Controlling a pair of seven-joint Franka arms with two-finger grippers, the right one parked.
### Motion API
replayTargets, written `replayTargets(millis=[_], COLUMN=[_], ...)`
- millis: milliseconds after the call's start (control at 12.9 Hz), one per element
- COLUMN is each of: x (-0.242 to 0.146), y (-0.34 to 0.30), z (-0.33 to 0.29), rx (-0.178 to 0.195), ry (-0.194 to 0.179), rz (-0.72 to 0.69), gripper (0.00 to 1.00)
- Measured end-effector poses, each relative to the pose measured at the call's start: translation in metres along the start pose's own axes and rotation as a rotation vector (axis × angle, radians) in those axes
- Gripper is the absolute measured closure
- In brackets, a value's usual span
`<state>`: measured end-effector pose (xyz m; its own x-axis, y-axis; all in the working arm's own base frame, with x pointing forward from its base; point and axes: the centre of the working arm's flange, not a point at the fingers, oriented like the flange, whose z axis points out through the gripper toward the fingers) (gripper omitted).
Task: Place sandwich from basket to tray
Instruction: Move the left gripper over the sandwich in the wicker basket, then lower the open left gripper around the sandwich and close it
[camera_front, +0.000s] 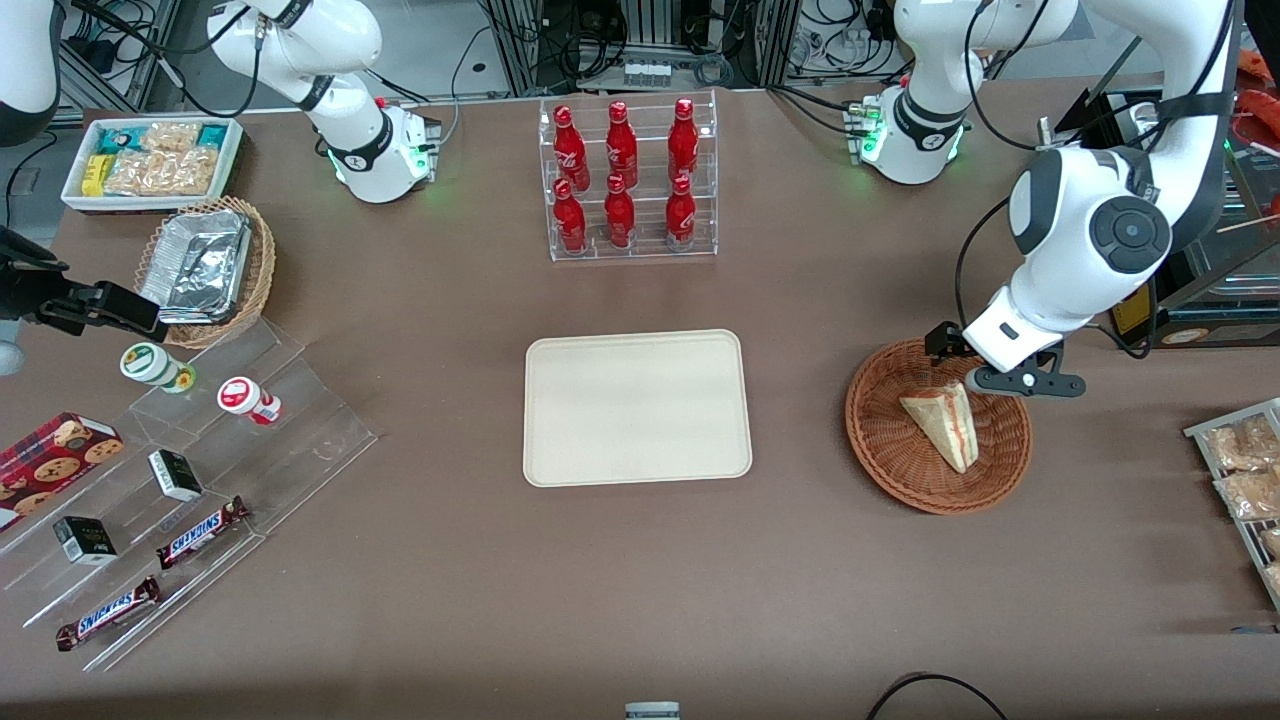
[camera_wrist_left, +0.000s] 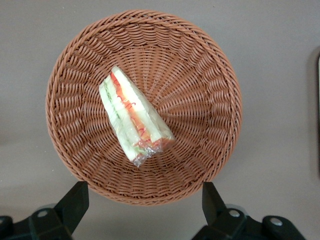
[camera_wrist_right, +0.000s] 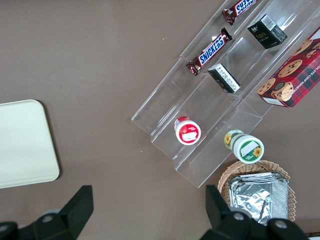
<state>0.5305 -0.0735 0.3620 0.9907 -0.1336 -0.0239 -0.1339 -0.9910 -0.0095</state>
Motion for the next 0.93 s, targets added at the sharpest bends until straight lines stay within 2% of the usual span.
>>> replayTargets(millis=[310, 930], x=[0.004, 0.009], y=[-0.004, -0.016], z=[0.019, 0.044], rx=[-0.003, -0.003], ry=[-0.011, -0.022], rz=[-0.048, -0.558], gripper=[0.00, 0.00])
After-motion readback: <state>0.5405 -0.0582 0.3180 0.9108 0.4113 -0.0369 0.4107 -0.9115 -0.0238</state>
